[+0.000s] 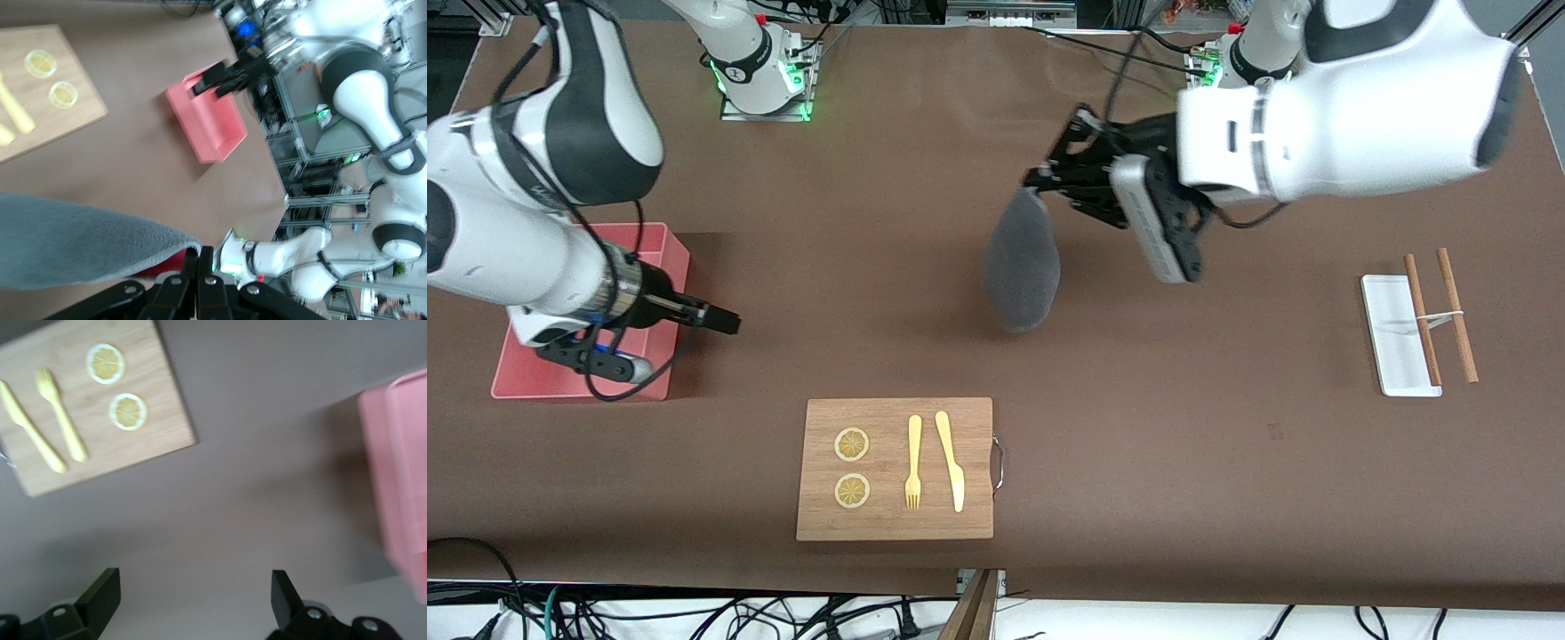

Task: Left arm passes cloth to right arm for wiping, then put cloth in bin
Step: 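Grasp the hanging cloth with the right gripper below the left gripper, then open the left gripper and withdraw while the right gripper pulls the cloth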

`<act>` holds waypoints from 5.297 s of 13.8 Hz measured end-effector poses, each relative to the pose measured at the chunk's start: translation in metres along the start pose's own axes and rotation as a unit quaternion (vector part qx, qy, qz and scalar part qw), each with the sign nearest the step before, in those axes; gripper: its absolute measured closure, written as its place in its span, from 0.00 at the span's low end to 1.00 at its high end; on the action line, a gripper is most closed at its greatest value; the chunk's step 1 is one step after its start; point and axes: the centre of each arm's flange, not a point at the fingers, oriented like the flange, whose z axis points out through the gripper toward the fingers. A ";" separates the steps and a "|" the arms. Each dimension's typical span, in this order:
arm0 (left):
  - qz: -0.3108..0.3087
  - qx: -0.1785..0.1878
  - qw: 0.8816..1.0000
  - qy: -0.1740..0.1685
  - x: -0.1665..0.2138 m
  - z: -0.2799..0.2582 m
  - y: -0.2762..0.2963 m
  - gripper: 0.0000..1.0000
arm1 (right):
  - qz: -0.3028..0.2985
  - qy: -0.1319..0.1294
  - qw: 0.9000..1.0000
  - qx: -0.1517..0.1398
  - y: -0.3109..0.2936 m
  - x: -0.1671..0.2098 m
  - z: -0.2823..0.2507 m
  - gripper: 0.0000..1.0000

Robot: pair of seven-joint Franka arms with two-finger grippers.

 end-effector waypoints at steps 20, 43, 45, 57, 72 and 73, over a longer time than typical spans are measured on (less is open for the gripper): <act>-0.263 -0.151 0.948 0.093 0.010 0.064 0.076 0.98 | 0.176 -0.086 0.975 0.102 -0.119 -0.076 0.024 0.00; -0.284 -0.153 0.942 0.091 0.010 0.064 0.078 0.98 | 0.145 -0.212 0.963 0.077 -0.132 -0.112 0.043 0.72; -0.285 -0.153 0.942 0.090 0.010 0.064 0.078 0.98 | 0.144 -0.214 0.963 0.076 -0.130 -0.110 0.044 0.93; -0.283 -0.146 0.943 0.098 0.012 0.059 0.073 0.43 | 0.128 -0.202 0.967 0.085 -0.112 -0.090 0.041 0.98; -0.187 0.221 0.954 0.074 -0.025 -0.063 0.037 0.00 | 0.042 -0.178 0.977 -0.106 -0.064 -0.062 0.228 0.98; -0.181 0.262 0.946 0.067 -0.032 -0.070 0.037 0.00 | 0.034 -0.178 0.976 -0.119 -0.058 -0.064 0.242 0.98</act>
